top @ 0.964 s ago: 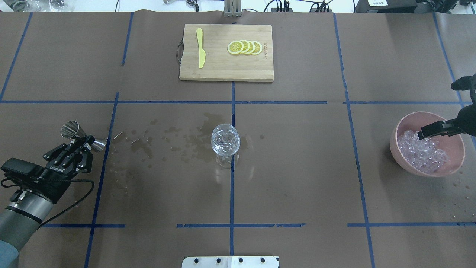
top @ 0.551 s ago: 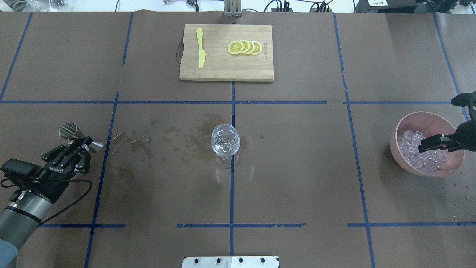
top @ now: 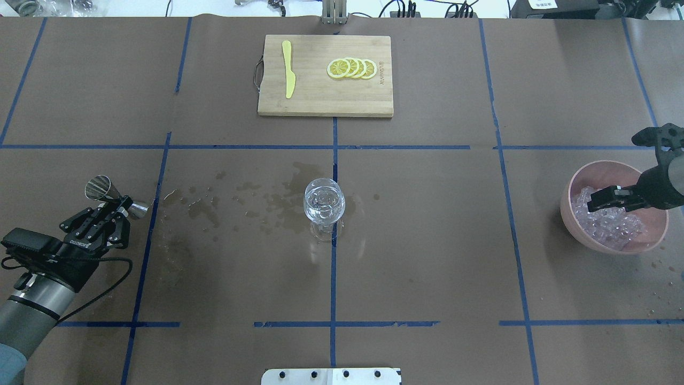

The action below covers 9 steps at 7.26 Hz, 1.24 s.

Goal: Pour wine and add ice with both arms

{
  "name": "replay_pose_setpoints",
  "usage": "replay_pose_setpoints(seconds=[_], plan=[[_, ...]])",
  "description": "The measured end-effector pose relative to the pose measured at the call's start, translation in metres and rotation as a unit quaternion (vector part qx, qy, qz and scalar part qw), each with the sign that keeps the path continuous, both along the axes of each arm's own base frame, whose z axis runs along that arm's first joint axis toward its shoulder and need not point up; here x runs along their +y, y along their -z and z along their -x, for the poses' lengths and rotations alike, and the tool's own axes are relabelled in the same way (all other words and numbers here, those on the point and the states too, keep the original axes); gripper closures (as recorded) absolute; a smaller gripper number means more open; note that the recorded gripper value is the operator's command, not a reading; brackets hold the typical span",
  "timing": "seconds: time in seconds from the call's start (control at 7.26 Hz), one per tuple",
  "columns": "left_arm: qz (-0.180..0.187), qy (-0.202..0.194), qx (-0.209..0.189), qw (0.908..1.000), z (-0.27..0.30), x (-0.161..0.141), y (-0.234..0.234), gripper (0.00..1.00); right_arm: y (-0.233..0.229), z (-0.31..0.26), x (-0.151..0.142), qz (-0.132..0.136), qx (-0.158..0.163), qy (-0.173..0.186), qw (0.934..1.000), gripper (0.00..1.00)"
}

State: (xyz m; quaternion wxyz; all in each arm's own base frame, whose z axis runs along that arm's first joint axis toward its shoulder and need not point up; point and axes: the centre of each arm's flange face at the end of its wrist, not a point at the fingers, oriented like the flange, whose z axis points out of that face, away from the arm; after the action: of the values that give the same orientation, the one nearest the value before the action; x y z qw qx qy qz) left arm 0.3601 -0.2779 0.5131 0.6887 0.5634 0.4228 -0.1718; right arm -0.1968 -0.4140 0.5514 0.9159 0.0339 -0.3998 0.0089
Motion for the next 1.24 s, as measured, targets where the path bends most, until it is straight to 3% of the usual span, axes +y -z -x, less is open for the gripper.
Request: replay_pose_setpoints(seconds=[0.28,0.41,0.83,1.24], plan=[[0.0,0.0,-0.002,1.0,0.0,0.0,-0.001,1.0,-0.004,0.0,-0.002,0.002,0.002,-0.001,1.0,0.79],[0.001,0.0,-0.001,1.0,0.0,0.0,-0.002,1.0,-0.006,-0.001,0.0,0.004,0.003,-0.001,1.0,1.0],[0.003,0.0,-0.006,1.0,0.005,0.001,-0.008,1.0,0.003,-0.006,0.004,0.001,-0.004,0.0,1.0,1.0],[0.032,-0.004,0.001,0.9995,0.016,0.003,-0.045,1.0,0.061,-0.024,-0.008,-0.018,-0.041,-0.015,0.9989,1.0]])
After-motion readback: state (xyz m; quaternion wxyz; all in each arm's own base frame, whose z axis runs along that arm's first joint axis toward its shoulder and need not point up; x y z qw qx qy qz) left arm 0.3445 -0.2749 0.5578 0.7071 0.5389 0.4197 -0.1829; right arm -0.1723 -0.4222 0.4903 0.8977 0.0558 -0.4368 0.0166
